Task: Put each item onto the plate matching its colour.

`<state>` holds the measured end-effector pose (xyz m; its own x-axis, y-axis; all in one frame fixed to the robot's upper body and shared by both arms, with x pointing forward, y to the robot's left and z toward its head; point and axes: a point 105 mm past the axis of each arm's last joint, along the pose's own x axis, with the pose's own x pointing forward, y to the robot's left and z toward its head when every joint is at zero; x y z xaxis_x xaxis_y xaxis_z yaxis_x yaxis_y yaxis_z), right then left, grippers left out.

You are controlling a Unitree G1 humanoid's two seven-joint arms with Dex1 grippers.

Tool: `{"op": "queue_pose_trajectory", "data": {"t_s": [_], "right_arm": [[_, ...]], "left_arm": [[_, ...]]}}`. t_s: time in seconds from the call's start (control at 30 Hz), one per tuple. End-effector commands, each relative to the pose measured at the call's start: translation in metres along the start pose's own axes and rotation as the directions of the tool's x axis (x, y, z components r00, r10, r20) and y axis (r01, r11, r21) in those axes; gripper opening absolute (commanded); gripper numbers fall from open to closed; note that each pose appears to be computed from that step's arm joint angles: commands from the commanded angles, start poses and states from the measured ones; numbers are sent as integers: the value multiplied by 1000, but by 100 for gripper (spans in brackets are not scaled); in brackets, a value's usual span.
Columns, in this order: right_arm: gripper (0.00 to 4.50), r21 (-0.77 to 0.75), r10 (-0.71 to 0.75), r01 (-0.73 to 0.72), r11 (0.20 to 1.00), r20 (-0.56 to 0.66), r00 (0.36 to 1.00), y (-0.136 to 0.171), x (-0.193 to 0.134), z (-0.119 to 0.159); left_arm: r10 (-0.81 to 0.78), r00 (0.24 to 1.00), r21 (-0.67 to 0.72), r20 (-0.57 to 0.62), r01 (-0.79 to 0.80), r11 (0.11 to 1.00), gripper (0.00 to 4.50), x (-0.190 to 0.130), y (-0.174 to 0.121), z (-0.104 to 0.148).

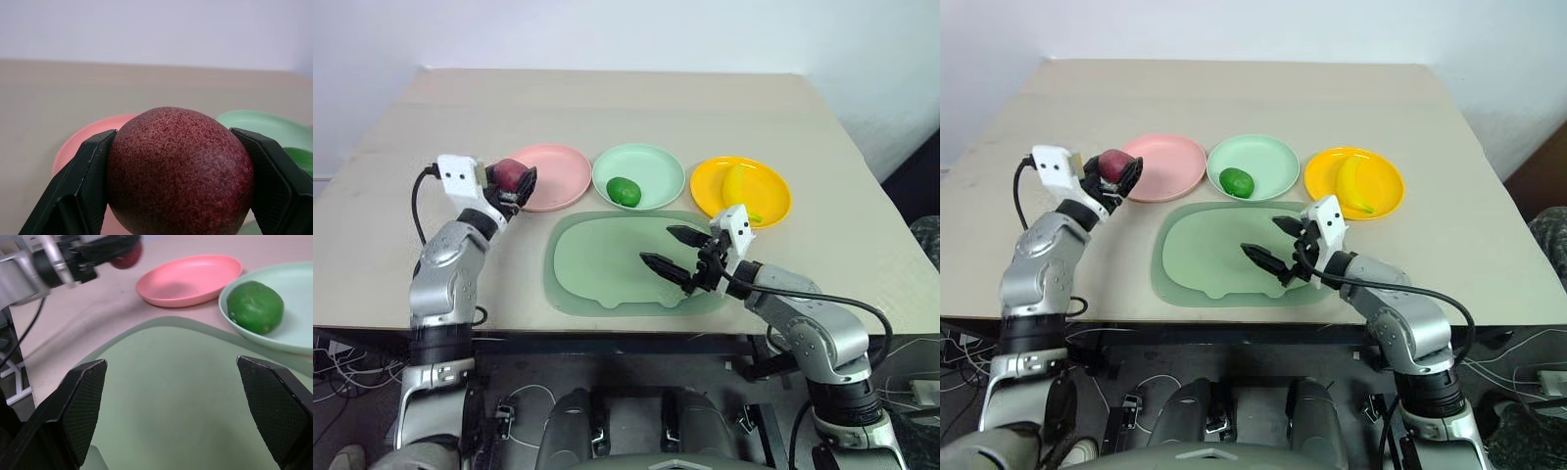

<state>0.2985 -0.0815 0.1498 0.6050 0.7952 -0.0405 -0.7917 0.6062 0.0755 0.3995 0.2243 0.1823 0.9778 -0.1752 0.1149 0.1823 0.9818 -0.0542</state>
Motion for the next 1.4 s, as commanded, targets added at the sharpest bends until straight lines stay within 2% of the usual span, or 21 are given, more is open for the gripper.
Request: {"op": "queue_pose_trajectory", "data": {"t_s": [0.03,0.3,0.37,0.43,0.63,0.7,0.9,1.0,1.13,1.4], "right_arm": [[450,-67,17,-16,998,18,1000,4,0,3],[450,-106,35,-34,994,13,999,9,2,0],[450,-110,36,-35,993,14,999,9,3,0],[450,-114,36,-34,993,13,999,8,3,0],[450,-124,32,-31,992,11,999,5,2,0],[450,-125,33,-31,992,10,999,4,0,0],[450,-120,31,-30,992,8,999,3,-3,-2],[450,-119,29,-28,992,7,1000,3,-2,-4],[450,-107,32,-30,994,17,999,4,0,-3],[450,-78,71,-71,994,6,997,9,-4,-6]], "left_arm": [[15,999,33,-30,-14,999,338,9,4,0],[-10,999,24,-43,11,1000,338,20,2,-5],[-13,999,25,-44,14,1000,409,22,2,-4],[-19,999,29,-40,20,999,446,22,2,-3],[-47,999,46,-12,47,998,446,14,0,6],[-65,998,34,18,64,997,446,7,-2,12],[-216,969,135,120,199,971,446,-33,-10,26],[-288,948,159,136,266,951,446,-54,-10,21],[-387,917,139,100,372,918,446,-80,-14,10],[-441,895,116,61,433,894,446,-112,-13,-8]]}}
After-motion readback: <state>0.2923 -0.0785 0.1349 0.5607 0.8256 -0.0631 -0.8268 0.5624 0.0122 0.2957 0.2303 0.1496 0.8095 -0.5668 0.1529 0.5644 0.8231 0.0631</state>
